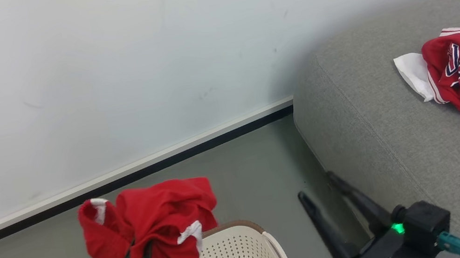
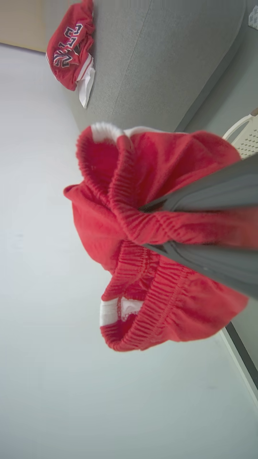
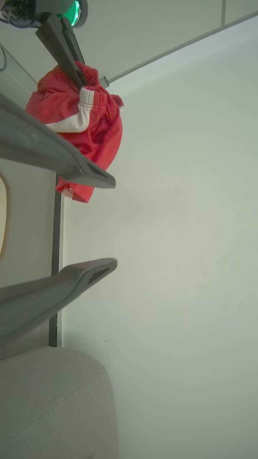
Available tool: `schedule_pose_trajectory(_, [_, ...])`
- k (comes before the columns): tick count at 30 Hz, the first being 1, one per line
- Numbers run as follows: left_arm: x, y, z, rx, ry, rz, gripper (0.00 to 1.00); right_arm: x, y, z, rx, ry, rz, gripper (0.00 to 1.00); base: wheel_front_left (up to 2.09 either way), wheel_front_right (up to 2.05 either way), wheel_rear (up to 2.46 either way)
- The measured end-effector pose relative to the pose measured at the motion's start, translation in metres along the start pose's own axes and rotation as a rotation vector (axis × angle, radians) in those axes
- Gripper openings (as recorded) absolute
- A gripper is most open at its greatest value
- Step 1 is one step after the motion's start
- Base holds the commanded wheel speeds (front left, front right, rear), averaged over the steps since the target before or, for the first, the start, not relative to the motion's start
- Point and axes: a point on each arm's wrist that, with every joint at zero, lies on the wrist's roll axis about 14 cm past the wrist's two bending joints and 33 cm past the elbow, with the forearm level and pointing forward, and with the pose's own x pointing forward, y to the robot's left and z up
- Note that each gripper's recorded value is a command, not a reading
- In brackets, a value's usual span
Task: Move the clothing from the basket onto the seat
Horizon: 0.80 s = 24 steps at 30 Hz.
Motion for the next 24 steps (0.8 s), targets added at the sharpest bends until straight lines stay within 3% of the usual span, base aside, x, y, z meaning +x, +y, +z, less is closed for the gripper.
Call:
schedule_pose_trajectory(7, [0.02, -0.027, 0.032, -0.004, -0.098, -0.122, 0.0, 0.002, 0.022, 0.002, 0.002, 0.003, 0.085, 1.0, 0.0, 0.0, 0.0])
schedule_pose_trajectory(24, [0.032, -0.124, 0.083, -0.091, -0.215, -0.425, 0.0, -0.003, 0.032, -0.017, 0.007, 0.075, 0.131, 1.0, 0.0, 0.0, 0.0])
